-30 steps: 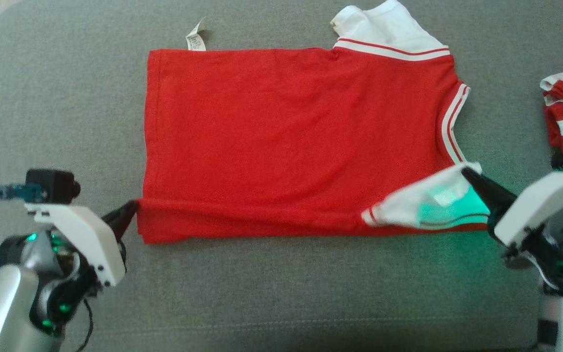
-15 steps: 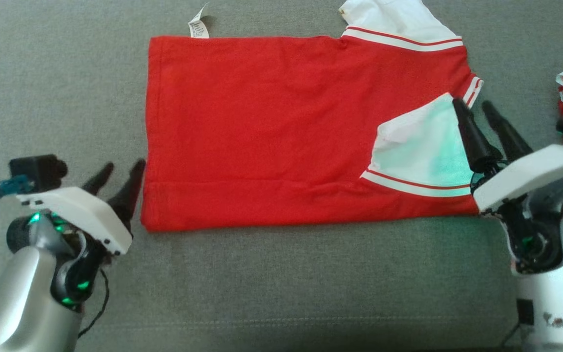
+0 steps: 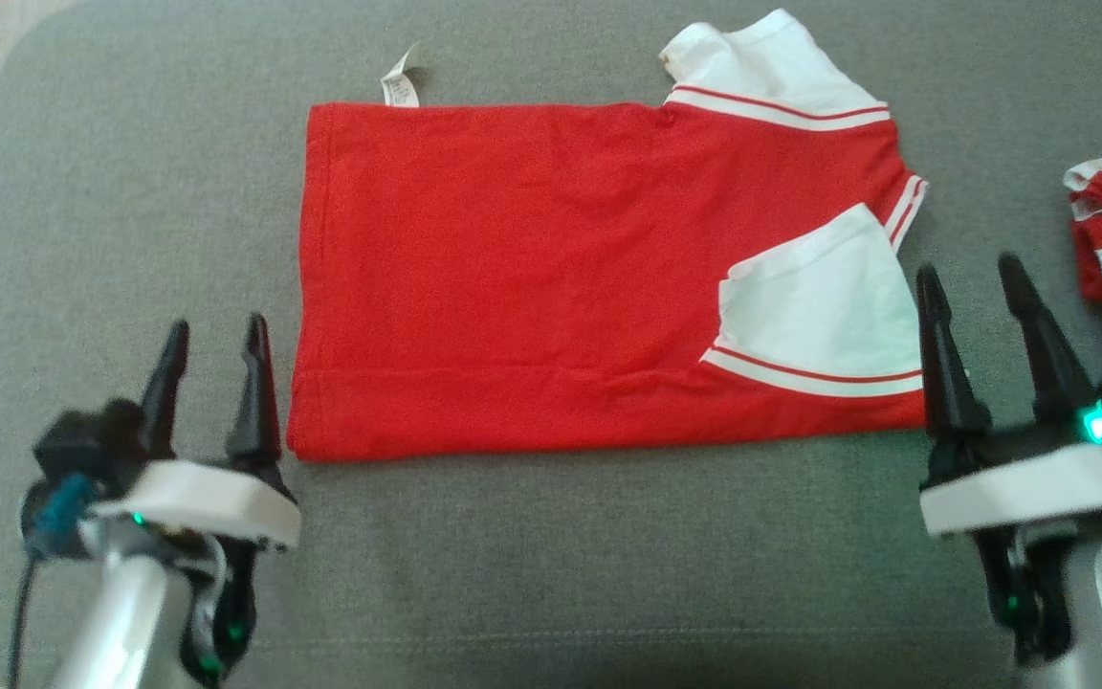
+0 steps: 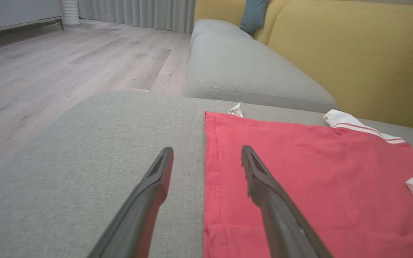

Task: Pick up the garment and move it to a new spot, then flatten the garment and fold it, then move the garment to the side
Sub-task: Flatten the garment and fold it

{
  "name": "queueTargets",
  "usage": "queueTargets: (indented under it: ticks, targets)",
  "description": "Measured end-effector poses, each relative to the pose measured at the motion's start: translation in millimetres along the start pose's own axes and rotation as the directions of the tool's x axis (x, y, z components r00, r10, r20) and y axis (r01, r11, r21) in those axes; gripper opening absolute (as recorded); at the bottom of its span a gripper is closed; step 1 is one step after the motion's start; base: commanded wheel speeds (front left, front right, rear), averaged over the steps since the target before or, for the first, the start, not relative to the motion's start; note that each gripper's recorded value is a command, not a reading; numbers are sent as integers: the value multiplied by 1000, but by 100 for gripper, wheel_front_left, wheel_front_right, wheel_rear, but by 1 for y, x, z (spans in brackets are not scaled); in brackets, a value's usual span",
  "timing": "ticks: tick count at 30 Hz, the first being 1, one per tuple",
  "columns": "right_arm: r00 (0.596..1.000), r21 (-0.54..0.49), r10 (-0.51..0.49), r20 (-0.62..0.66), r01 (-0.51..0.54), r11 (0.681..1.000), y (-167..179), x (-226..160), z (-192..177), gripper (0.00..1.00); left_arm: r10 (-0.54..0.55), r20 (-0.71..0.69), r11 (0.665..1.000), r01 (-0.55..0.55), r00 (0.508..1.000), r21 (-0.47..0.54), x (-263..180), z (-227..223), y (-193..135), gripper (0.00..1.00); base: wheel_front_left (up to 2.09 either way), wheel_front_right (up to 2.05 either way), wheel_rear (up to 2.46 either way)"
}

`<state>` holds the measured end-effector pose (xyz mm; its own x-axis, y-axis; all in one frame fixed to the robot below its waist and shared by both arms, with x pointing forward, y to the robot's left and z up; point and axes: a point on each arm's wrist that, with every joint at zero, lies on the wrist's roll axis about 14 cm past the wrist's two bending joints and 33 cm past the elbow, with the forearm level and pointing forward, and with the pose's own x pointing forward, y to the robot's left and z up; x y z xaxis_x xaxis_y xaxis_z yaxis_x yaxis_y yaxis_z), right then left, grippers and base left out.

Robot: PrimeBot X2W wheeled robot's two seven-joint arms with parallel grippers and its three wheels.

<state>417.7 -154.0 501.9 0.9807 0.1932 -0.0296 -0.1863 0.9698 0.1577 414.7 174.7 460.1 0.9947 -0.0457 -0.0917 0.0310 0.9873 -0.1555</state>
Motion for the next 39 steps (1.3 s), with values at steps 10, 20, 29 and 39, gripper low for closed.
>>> queueTargets:
  ticks: [10, 20, 29, 39]
  targets:
    - [994, -4, -88, -60, 88, 996, -11, -48, -16, 100, -11, -50, 999, 13, 999, 45, -40, -21, -12, 100, 0, 0, 0]
    - [991, -17, -101, -85, 100, 995, -12, -53, -21, 100, -13, -64, 999, 15, 998, 40, -47, -26, -12, 100, 0, 0, 0]
    - [944, -68, -148, -296, 134, 989, -39, -57, -67, 100, -63, -269, 998, 53, 961, -44, -44, -70, -19, 100, 0, 0, 0]
    - [855, -42, -164, -491, 164, 986, -54, -47, -102, 100, -88, -425, 991, 36, 901, -128, -38, -106, -15, 100, 0, 0, 0]
